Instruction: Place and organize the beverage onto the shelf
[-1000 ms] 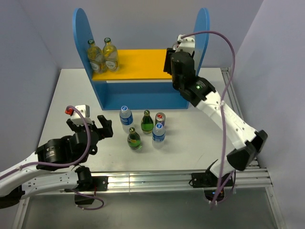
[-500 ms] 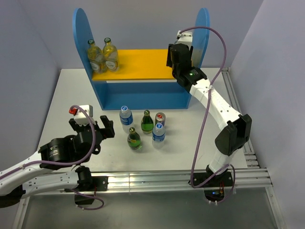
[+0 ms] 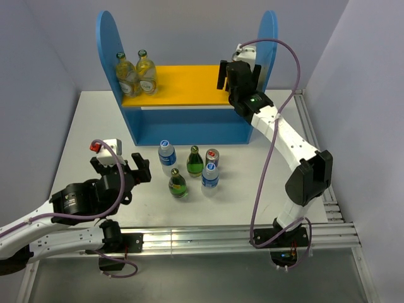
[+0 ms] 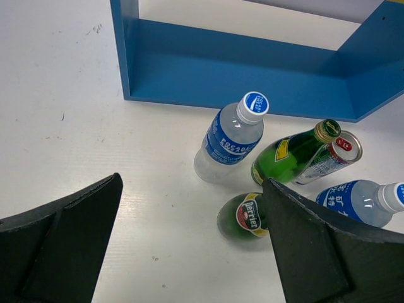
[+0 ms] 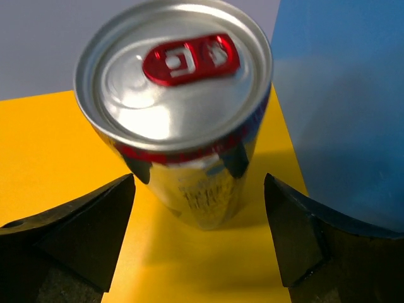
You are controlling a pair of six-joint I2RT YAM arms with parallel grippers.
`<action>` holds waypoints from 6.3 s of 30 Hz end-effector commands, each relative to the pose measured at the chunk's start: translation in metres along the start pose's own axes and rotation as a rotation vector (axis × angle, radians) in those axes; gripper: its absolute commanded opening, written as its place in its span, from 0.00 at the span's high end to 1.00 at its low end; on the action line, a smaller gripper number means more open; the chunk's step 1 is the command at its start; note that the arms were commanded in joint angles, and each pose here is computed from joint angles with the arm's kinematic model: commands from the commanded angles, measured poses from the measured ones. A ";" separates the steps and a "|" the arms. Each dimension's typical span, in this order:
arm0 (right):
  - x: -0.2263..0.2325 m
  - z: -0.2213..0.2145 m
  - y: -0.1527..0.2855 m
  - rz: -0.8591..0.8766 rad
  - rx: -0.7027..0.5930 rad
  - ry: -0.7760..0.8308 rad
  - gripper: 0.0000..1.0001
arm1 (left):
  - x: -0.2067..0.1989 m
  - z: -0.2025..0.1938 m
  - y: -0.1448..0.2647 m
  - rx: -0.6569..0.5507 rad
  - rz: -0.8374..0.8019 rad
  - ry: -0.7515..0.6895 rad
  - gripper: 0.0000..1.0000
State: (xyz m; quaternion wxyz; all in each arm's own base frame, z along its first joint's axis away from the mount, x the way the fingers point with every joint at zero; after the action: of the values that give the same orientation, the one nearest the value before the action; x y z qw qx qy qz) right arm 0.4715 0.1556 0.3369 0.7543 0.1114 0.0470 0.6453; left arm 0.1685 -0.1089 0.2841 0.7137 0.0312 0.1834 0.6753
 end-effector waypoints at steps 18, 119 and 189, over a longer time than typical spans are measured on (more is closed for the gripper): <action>-0.018 -0.023 0.214 0.290 -0.035 -0.218 0.00 | 0.002 0.000 -0.001 -0.006 0.031 0.006 0.01; -0.007 -0.165 -0.037 -0.179 -0.102 -0.240 1.00 | 0.003 0.002 0.000 -0.010 0.033 0.011 0.01; -0.024 -0.264 0.236 0.192 0.234 -0.200 0.00 | 0.007 0.001 -0.001 -0.015 0.057 0.012 0.01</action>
State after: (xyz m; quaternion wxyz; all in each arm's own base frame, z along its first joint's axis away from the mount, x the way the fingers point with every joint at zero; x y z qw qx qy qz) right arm 0.1962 0.1988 0.1338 0.6667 0.2506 0.0540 0.6999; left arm 0.1697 -0.1055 0.2745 0.6956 0.0458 0.1798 0.6940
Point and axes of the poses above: each gripper's point midway between its finger pads, its own y axis back along the fingers, its own x axis along the line the jaws close on, z = x × y, the point moved 2 cm from there along y, back along the fingers, and after that the axes turned 1 degree about -y, right-handed, at the moved point
